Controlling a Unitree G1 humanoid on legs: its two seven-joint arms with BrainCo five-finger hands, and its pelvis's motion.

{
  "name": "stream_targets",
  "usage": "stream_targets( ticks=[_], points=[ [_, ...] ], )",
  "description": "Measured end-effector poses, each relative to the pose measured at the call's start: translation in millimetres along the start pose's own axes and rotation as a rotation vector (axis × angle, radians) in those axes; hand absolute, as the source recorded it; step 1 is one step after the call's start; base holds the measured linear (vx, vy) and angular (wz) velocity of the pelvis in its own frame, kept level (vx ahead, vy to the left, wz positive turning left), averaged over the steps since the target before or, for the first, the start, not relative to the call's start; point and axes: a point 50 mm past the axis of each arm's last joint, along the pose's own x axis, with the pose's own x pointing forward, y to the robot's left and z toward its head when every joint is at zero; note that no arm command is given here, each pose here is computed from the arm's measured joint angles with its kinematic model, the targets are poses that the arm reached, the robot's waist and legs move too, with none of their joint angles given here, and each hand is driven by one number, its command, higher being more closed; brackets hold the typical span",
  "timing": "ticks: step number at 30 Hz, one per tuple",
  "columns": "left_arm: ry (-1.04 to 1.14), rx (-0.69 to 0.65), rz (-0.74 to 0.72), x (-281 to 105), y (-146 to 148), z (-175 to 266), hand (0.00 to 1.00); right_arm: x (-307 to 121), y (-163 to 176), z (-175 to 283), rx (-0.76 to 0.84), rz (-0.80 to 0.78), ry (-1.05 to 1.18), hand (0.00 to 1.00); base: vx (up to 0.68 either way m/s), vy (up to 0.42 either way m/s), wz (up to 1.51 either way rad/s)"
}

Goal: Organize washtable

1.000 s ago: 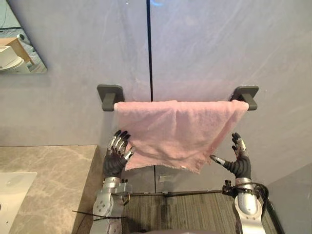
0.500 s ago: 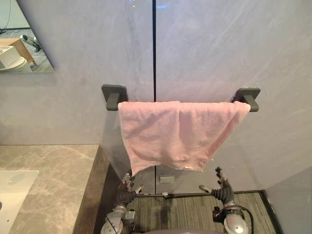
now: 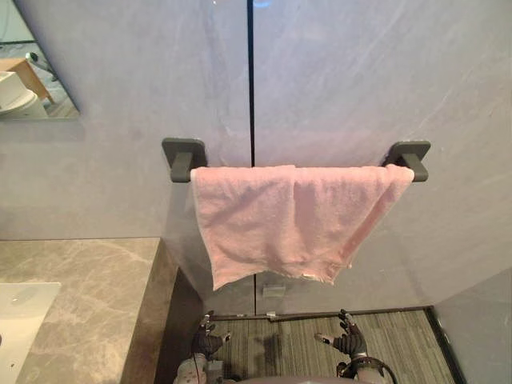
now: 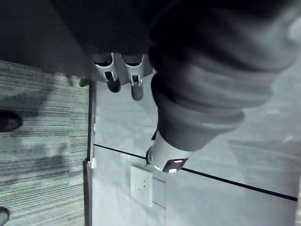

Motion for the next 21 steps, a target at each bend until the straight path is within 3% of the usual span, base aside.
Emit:
stream_targets(
  ticks=[7,16,21],
  points=[
    [-0.054,-0.007,0.03,11.0,2.5,20.1,0.0,12.9,8.7,22.3,-0.018,0.033,-0.06,0.0,-0.04,-0.038,0.06],
    [-0.042,-0.051,0.052,12.4,-3.5,19.0,0.0,21.5,13.8,35.9,-0.08,0.075,-0.097,0.0,-0.18,-0.289,0.32],
    [-0.028,-0.008,0.031,15.0,-10.8,17.9,0.0,22.2,9.8,29.6,-0.095,0.062,-0.07,0.0,-0.33,-0.234,0.62]
  ],
)
